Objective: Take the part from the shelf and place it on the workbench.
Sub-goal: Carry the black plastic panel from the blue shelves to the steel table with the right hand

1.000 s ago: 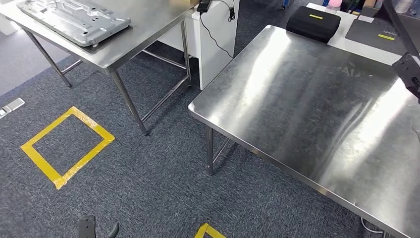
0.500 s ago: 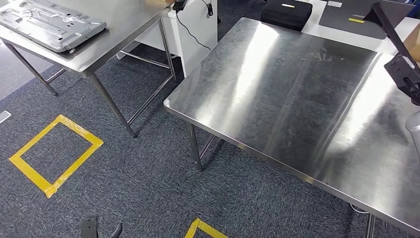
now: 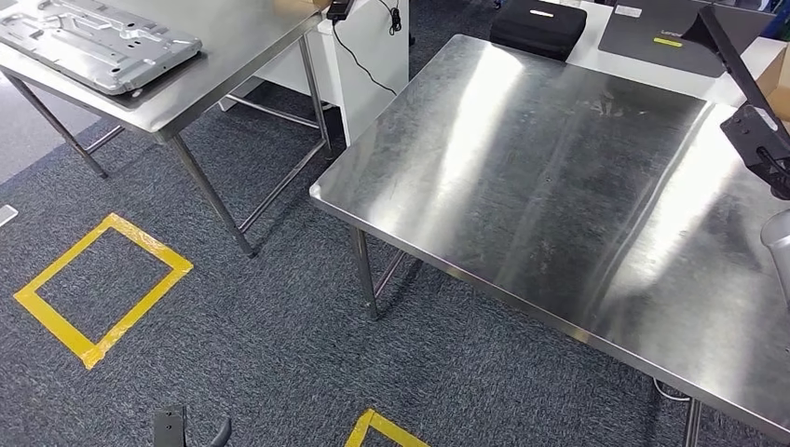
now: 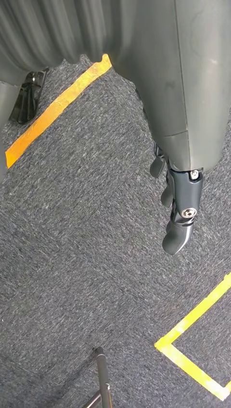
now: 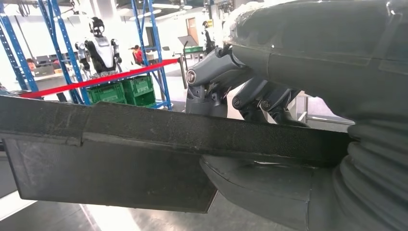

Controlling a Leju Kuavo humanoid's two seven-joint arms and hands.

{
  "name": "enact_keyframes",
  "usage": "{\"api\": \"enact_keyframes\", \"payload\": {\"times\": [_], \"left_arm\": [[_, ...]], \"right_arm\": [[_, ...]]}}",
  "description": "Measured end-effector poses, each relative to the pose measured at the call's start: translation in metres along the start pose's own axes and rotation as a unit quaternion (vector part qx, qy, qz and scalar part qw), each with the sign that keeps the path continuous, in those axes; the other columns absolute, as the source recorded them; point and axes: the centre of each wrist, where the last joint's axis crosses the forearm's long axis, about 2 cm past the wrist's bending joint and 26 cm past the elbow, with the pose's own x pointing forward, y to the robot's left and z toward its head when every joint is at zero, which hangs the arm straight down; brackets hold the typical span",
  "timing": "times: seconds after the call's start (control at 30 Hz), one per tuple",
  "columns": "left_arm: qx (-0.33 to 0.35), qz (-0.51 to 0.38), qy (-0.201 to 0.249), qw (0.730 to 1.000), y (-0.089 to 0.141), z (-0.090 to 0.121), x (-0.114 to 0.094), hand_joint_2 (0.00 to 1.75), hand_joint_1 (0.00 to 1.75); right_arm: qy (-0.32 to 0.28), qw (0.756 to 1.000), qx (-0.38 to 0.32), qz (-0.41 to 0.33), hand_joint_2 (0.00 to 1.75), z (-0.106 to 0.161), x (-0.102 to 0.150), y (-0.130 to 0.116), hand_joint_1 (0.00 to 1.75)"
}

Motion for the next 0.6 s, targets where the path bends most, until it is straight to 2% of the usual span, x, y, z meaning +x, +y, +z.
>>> {"api": "enact_keyframes", "payload": {"times": [0.3, 0.43, 0.6], "left_arm": [[0.0, 0.0, 0.001, 1.0, 0.0, 0.0, 0.0, 1.75, 0.0], [-0.002, -0.002, 0.003, 1.0, 0.0, 0.0, 0.0, 1.75, 0.0], [-0.008, -0.009, 0.001, 1.0, -0.002, 0.0, 0.001, 1.75, 0.0]], "right_arm": [[-0.005, 1.0, 0.001, 0.001, 1.75, 0.0, 0.0, 0.0, 1.75], [-0.057, 0.998, 0.009, -0.004, 1.75, 0.002, 0.009, 0.005, 1.75], [-0.125, 0.992, 0.011, -0.015, 1.75, 0.01, 0.037, 0.019, 1.75]]}}
